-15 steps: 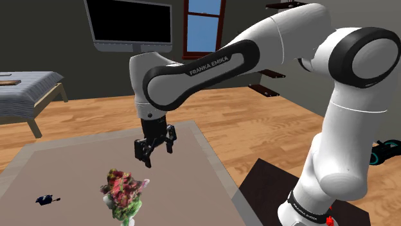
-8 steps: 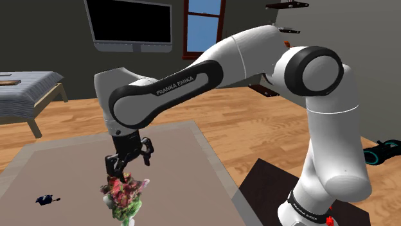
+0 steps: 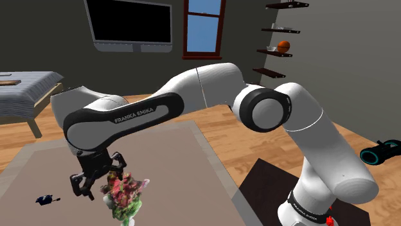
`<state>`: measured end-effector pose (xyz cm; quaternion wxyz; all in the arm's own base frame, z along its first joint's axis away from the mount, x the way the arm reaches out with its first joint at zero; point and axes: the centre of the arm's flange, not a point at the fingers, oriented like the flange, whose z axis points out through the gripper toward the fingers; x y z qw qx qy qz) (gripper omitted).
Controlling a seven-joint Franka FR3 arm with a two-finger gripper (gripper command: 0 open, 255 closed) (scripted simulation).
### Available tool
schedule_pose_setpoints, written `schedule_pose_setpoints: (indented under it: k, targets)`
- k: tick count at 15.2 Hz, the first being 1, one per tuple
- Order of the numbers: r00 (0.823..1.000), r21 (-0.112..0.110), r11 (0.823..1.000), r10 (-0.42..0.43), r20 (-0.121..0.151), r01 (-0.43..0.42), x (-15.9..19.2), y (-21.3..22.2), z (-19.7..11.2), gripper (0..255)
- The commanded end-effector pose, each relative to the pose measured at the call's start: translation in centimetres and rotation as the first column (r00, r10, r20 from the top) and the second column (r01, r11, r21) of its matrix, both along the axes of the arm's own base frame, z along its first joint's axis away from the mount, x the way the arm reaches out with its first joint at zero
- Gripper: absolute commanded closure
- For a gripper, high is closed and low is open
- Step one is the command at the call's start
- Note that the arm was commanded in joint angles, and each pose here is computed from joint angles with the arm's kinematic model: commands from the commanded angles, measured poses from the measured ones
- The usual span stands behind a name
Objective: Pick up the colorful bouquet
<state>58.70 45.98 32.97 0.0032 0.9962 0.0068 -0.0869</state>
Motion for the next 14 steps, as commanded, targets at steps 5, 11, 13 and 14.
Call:
schedule_pose_setpoints:
  k: [5, 11, 13, 14]
  targets:
    - [1.000, -0.005, 1.000, -0.002, 0.001, 0.002, 0.5, 0.8, -3.4, 0]
    - [1.000, -0.005, 1.000, -0.002, 0.001, 0.002, 0.5, 0.8, -4.8, 255]
    - [1.000, -0.005, 1.000, -0.002, 0.001, 0.002, 0.5, 0.8, -4.8, 255]
    - [1.000, -0.005, 1.000, -0.002, 0.001, 0.002, 0.5, 0.8, -4.8, 255]
